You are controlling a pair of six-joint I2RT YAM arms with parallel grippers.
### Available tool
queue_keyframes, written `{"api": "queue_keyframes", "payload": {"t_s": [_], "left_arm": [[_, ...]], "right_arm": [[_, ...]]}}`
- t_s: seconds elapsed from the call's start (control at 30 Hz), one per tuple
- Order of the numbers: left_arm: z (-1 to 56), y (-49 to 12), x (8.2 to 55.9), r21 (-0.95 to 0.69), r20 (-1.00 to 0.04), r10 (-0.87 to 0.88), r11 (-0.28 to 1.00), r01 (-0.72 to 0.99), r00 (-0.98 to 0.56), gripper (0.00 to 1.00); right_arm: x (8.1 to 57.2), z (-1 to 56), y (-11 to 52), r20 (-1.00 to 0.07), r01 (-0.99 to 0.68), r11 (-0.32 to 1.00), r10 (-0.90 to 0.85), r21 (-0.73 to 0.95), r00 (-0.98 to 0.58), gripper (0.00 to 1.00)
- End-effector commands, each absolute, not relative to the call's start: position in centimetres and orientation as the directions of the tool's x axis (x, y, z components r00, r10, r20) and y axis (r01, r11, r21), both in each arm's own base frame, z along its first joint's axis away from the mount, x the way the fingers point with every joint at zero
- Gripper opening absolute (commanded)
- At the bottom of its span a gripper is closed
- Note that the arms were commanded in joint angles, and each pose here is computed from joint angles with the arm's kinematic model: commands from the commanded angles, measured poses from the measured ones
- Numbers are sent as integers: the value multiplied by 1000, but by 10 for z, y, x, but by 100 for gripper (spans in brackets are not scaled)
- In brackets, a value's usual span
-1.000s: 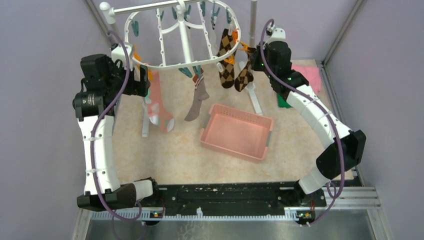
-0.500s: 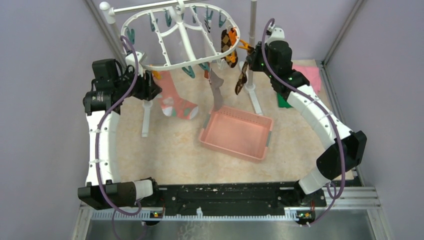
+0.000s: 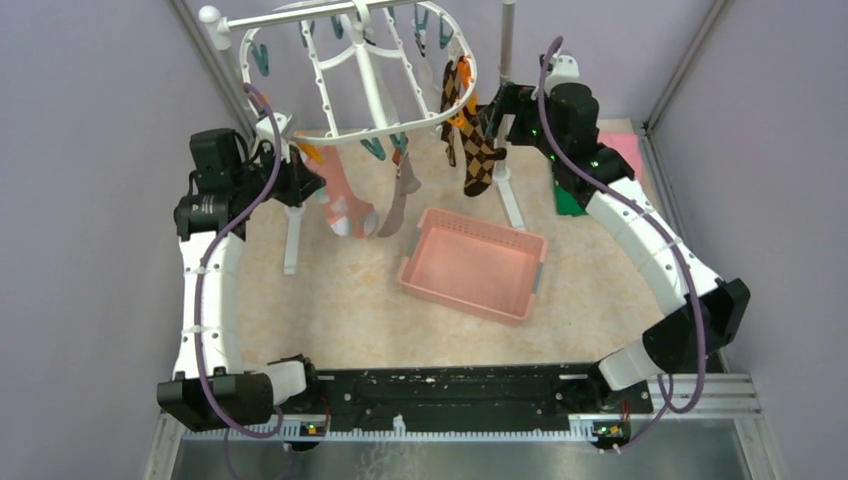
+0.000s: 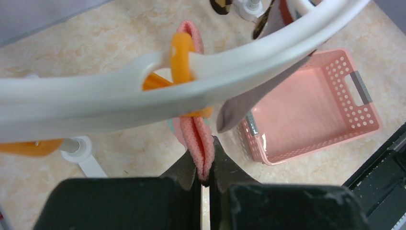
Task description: Remove the socks clipped to the hanger
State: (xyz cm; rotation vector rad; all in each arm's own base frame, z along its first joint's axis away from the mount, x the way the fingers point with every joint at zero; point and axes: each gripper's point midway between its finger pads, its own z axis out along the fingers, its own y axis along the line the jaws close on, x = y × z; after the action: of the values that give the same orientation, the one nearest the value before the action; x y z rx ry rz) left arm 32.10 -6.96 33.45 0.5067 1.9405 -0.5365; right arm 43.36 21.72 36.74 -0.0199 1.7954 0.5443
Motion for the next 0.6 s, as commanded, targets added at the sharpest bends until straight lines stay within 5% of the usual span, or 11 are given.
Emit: {"api": "queue_keyframes", "payload": {"t_s": [0.0, 0.37, 0.57], "left_arm": [[370, -82, 309, -87, -956, 115, 768, 635, -270, 0], [400, -99, 290, -150, -974, 12, 722, 676, -228, 8], [400, -105, 286, -197, -968, -29, 698, 689, -248, 7]], "right_arm": [[387, 423, 205, -931, -366, 857, 318, 363, -180, 99], [259, 419, 323, -981, -658, 729, 165, 188, -98, 99], [246, 395, 373, -991, -742, 657, 115, 131, -73, 99]]}}
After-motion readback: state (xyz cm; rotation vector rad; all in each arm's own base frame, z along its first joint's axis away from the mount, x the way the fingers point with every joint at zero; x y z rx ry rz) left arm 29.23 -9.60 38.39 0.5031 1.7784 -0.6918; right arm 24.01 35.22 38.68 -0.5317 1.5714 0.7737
